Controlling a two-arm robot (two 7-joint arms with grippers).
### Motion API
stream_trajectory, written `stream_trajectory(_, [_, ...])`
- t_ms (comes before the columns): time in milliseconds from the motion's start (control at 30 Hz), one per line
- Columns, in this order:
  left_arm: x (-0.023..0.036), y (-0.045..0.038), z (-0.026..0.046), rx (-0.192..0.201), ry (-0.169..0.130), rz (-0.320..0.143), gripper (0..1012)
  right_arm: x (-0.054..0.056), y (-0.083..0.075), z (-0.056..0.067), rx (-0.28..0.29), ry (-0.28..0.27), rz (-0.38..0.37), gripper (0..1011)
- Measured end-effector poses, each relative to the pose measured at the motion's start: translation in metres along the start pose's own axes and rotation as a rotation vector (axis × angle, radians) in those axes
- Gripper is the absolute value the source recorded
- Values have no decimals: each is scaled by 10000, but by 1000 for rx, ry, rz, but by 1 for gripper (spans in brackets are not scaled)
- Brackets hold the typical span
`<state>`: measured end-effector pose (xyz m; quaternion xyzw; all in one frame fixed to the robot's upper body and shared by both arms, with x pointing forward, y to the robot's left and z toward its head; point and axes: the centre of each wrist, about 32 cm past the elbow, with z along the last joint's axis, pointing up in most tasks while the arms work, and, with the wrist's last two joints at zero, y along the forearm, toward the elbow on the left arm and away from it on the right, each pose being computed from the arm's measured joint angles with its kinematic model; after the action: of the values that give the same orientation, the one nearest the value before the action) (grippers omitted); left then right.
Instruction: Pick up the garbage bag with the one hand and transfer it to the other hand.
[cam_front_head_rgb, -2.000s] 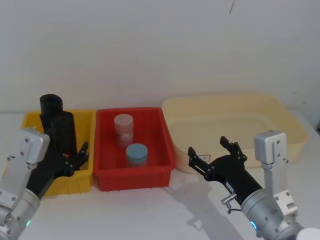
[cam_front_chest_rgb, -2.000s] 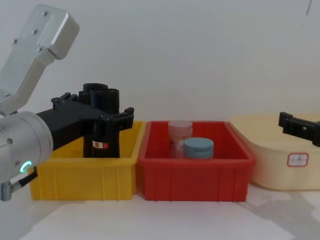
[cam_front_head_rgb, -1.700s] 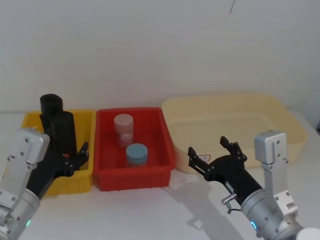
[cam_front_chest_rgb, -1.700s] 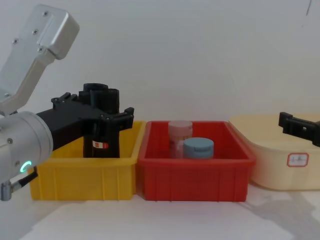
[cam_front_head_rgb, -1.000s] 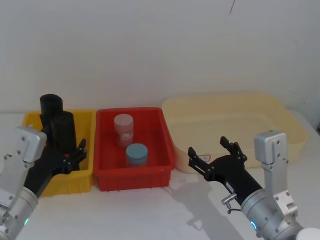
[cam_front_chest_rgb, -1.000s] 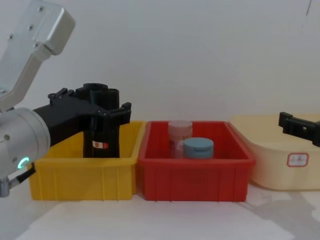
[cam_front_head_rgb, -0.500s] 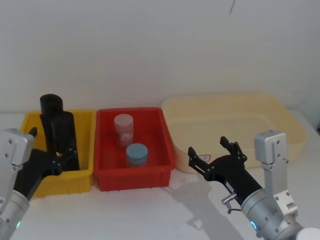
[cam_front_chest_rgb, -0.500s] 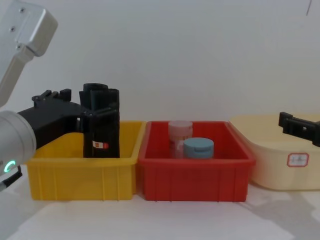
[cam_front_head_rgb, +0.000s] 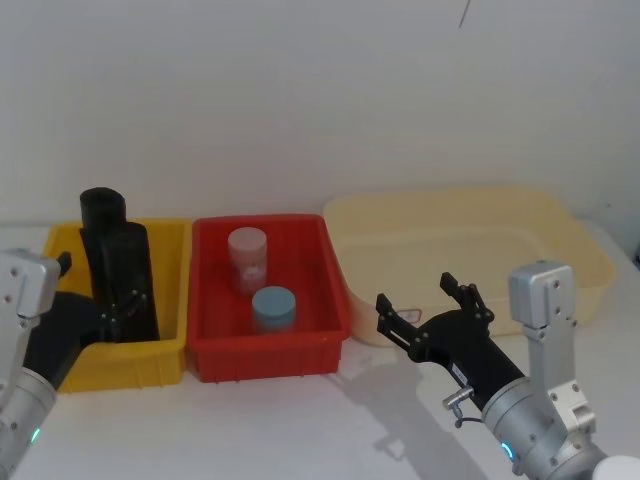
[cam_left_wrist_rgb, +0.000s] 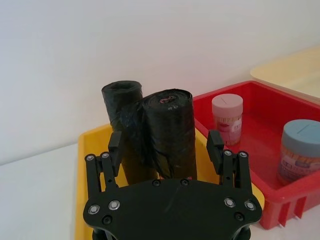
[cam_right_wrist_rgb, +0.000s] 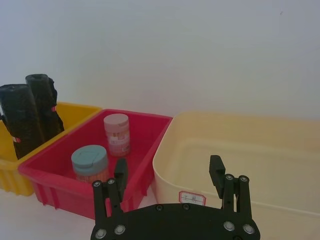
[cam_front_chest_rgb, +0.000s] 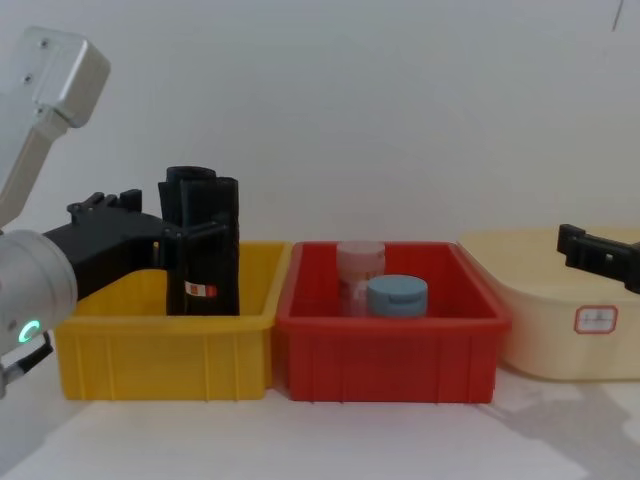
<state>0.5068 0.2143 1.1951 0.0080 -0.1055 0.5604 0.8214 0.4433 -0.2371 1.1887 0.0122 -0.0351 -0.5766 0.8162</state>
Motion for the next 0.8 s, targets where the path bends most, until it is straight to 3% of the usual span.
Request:
stream_trajectory(233, [48, -171, -47, -7, 17, -27, 1001, 0, 0, 0, 0, 0, 0, 999])
stream_trajectory(567, [74, -376, -143, -6, 49, -52, 997, 0, 0, 0, 0, 0, 0, 1000])
stream_trajectory(800, [78, -482, -207, -5, 73, -61, 840, 0, 0, 0, 0, 0, 0, 1000])
